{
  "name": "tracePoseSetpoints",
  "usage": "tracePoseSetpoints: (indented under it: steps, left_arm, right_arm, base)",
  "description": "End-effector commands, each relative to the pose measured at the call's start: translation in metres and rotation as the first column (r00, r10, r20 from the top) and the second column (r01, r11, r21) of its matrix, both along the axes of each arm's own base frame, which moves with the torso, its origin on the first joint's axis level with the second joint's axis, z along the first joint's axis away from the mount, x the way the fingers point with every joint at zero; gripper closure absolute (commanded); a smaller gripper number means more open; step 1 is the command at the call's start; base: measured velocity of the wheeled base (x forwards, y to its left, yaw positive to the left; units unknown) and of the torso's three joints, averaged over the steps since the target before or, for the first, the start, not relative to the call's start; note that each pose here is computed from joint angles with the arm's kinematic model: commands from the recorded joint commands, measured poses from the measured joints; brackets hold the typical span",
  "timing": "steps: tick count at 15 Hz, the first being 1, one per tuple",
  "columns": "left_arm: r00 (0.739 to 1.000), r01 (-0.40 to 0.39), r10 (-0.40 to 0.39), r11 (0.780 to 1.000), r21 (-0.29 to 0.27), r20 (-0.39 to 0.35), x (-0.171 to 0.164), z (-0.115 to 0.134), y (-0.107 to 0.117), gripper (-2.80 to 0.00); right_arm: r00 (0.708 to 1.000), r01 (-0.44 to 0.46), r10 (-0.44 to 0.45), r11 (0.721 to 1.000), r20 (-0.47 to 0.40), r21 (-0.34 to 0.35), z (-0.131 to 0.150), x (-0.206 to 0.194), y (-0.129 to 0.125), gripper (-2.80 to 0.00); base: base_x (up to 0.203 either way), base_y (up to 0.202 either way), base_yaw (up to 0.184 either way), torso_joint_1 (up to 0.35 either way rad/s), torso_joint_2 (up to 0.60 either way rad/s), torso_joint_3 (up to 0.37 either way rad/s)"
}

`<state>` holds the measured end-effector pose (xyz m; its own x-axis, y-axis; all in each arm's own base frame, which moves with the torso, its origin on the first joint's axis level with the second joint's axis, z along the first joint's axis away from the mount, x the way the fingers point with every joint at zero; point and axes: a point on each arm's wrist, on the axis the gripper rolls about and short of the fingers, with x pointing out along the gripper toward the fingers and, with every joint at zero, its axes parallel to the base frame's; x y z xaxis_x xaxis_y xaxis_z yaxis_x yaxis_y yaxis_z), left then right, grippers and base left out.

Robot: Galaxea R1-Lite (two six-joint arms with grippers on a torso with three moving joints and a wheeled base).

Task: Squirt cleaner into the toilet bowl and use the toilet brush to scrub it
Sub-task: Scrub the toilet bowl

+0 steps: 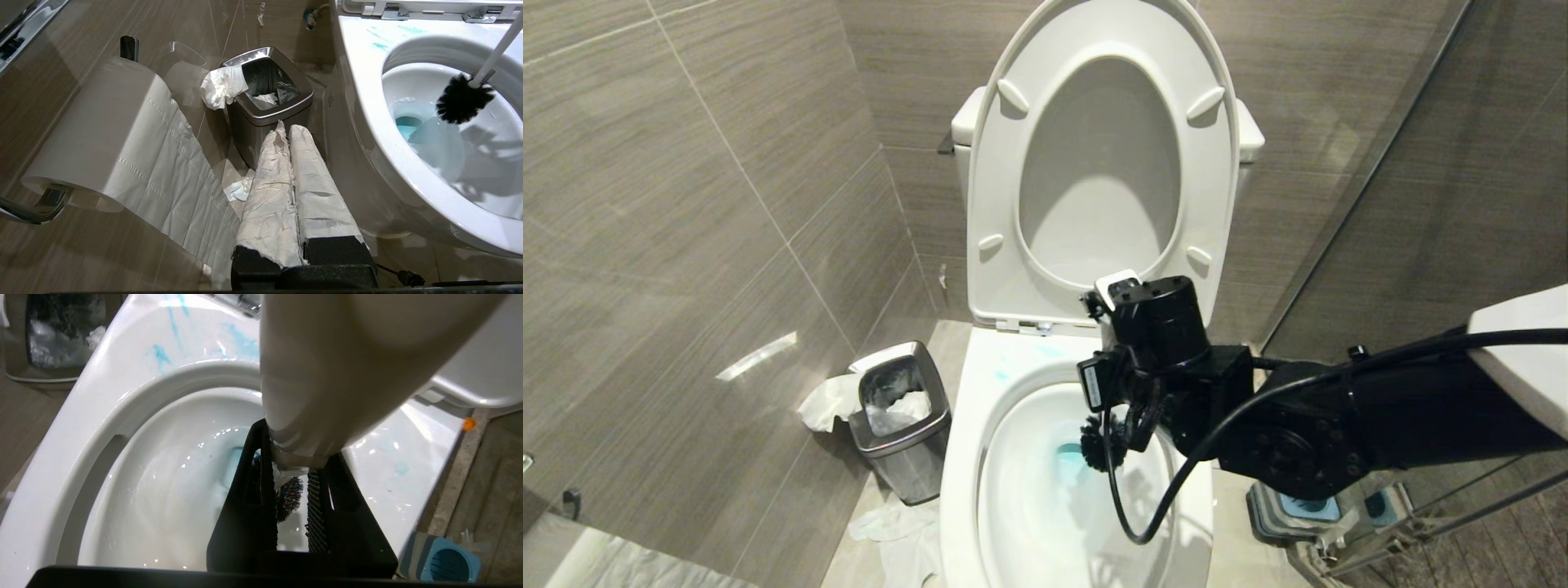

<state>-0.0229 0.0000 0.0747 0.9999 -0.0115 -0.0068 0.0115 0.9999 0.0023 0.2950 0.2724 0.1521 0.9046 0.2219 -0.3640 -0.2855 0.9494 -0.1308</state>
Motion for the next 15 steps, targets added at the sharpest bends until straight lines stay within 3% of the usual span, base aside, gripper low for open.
tracePoseSetpoints:
  steps: [1,5,10,13,15]
  left_arm:
    - [1.000,0.001,-0.001,1.000,0.001,-0.002,0.000,0.000,0.000,0.00]
    - [1.000,0.001,-0.001,1.000,0.001,-0.002,0.000,0.000,0.000,0.00]
    - [1.000,0.001,-0.001,1.000,0.001,-0.002,0.000,0.000,0.000,0.00]
    - [1.000,0.001,-0.001,1.000,0.001,-0.002,0.000,0.000,0.000,0.00]
    - [1.000,0.001,-0.001,1.000,0.001,-0.002,0.000,0.000,0.000,0.00]
  right_arm:
    - [0.999,-0.025,0.024,0.999,-0.040,-0.043,-0.029,0.004,0.018,0.00]
    - [0.998,-0.026,0.022,0.998,-0.064,-0.061,-0.055,0.016,0.030,0.00]
    - [0.999,-0.022,0.020,0.998,-0.051,-0.053,-0.115,0.040,0.053,0.00]
    - [0.999,-0.022,0.020,0.999,-0.037,-0.041,-0.119,0.045,0.059,0.00]
    - [1.000,-0.017,0.017,1.000,-0.011,-0.018,-0.099,0.042,0.056,0.00]
  base:
    - [0.000,0.000,0.000,0.000,0.00,0.000]
    - [0.000,0.000,0.000,0.000,0.00,0.000]
    - [0.000,0.000,0.000,0.000,0.00,0.000]
    - [0.000,0.000,0.000,0.000,0.00,0.000]
    - [0.000,0.000,0.000,0.000,0.00,0.000]
